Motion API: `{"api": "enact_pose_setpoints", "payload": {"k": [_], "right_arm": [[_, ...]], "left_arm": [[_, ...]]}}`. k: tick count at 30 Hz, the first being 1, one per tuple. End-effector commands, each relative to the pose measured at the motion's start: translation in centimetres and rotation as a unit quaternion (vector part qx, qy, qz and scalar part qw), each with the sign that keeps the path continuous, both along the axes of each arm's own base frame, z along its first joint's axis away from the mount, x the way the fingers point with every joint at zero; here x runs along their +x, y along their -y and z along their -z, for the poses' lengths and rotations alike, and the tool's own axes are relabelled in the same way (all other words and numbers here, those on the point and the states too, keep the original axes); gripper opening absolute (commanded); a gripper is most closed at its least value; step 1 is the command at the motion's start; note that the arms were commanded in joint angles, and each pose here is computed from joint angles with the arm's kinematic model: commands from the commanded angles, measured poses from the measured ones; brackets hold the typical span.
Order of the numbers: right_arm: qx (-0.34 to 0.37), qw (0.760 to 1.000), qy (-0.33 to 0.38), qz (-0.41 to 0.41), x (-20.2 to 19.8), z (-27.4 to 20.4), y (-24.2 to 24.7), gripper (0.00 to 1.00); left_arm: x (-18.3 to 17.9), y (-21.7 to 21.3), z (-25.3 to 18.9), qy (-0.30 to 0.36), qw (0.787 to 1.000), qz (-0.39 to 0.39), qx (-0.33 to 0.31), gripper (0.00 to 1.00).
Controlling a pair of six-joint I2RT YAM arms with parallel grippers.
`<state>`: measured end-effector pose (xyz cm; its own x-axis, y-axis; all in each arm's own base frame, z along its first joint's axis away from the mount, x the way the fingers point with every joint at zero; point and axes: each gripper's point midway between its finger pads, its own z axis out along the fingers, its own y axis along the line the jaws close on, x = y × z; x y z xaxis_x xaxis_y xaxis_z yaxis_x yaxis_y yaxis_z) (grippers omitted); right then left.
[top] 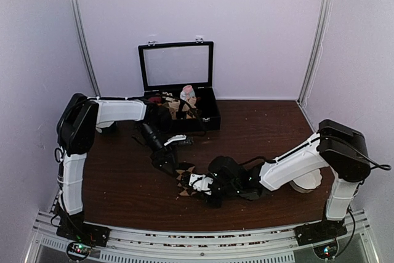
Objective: Roll the socks
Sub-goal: Smooth out the sock at the center of the board.
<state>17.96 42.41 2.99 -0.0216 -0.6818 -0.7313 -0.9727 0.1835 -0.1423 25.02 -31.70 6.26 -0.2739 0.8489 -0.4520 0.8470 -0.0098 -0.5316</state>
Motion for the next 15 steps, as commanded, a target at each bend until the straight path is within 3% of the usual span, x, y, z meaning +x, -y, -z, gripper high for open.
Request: {"api": "enact_pose_setpoints", "payload": {"k": [1,5,15], "right_arm": [[-0.096,0.992,-0.085,0.018,-3.6,3.8,3.9,0.00],[-0.119,0.985,-0.118,0.039,-4.5,4.5,5.0,0.00],[-0.177,0.965,-0.181,0.069,-5.5,6.8,5.0,0.00]], "left_arm": [[-0.4,0.8,2.5,0.015,0.999,0.023,0.016,0.98],[-1.5,2.0,4.0,0.030,0.997,0.061,0.032,0.98],[0.0,4.8,3.2,0.045,0.997,0.061,0.017,0.98]]}}
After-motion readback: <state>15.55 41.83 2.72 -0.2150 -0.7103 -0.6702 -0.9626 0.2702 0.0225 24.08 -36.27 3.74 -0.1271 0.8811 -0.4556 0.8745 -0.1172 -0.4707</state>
